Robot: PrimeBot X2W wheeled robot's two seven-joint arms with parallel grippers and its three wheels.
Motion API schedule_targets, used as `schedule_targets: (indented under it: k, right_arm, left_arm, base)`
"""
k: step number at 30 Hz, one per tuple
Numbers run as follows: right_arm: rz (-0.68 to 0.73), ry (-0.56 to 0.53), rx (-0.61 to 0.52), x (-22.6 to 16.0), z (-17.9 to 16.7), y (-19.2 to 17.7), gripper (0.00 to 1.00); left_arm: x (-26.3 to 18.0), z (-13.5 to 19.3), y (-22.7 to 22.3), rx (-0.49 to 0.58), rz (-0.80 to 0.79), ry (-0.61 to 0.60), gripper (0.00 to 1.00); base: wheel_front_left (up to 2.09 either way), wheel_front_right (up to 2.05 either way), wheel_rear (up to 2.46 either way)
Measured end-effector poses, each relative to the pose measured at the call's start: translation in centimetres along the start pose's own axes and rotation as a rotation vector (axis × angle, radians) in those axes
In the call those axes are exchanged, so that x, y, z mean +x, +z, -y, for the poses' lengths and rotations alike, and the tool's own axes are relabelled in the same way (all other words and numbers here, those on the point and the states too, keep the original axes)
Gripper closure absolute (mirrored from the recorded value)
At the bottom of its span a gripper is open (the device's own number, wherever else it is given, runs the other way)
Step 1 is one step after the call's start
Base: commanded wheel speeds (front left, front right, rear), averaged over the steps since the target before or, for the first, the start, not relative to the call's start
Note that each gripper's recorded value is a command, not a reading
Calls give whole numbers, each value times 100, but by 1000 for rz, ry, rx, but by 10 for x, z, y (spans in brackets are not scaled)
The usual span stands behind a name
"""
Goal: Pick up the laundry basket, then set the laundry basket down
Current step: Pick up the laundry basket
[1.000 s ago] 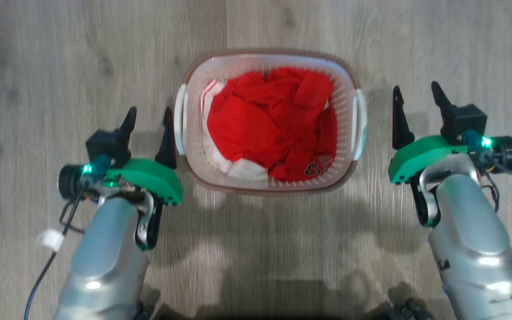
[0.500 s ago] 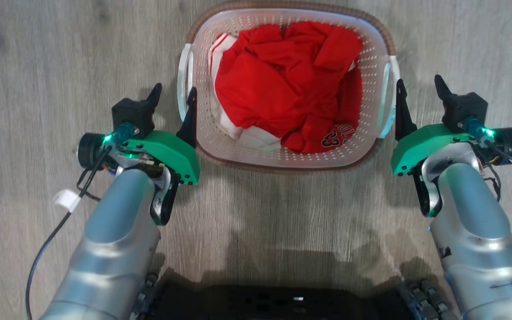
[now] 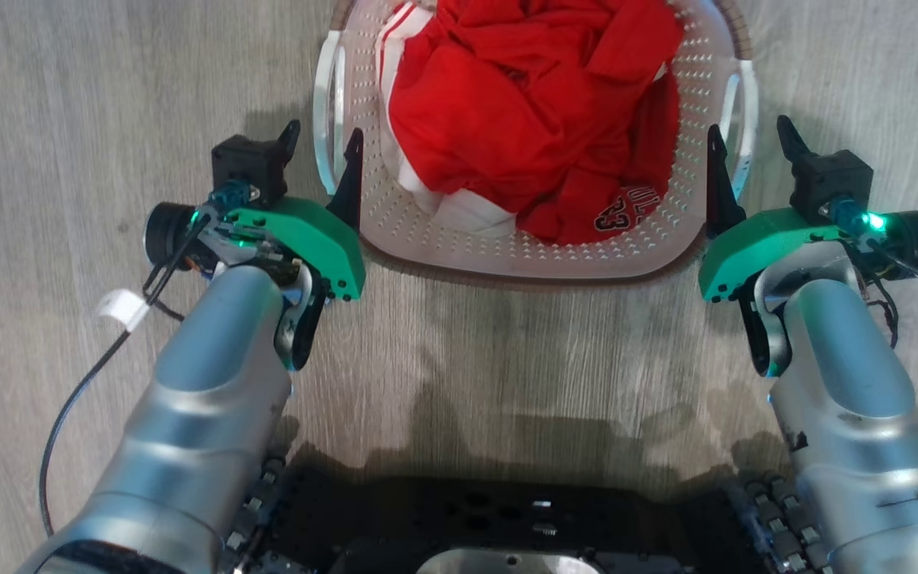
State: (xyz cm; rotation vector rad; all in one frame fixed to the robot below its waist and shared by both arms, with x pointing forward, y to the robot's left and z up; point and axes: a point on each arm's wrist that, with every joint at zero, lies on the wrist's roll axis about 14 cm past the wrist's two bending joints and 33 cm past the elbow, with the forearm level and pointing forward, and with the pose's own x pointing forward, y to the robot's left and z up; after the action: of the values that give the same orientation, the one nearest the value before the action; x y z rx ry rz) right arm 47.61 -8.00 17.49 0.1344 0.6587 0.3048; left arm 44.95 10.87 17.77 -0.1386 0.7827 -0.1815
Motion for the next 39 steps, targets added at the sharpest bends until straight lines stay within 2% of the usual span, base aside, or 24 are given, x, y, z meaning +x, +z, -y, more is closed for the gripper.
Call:
schedule_targets:
  k: [18,27,31,32,33,34,35,36,39]
  right_arm:
    - [-63,18,8,20,-3,-32,0]
    - [-74,17,16,29,-2,-38,0]
    - [-84,16,18,29,-1,-42,0]
    - [-85,16,18,29,-1,-42,4]
    - [-86,16,18,28,-1,-42,13]
    - [-86,16,18,28,-1,-42,32]
    - [-86,16,17,28,-1,-42,50]
    - [-87,17,17,28,-2,-42,56]
    - [-95,14,14,27,0,-43,79]
  left_arm:
    - [16,-3,-22,-4,-74,-16,0]
    - [27,1,-19,4,-70,-35,0]
    - [27,4,-21,3,-76,-42,43]
    - [26,4,-21,6,-79,-45,53]
    - [26,4,-22,9,-82,-45,58]
    - [26,5,-23,9,-85,-48,66]
    - [25,5,-24,8,-87,-48,79]
    - [25,5,-24,9,-89,-49,100]
    - [24,6,-25,11,-95,-53,100]
  base:
    - [0,0,0]
    - [0,0,0]
    - [0,0,0]
    - [0,0,0]
    - [0,0,0]
    - [0,0,0]
    - [0,0,0]
    - [0,0,0]
    - [0,0,0]
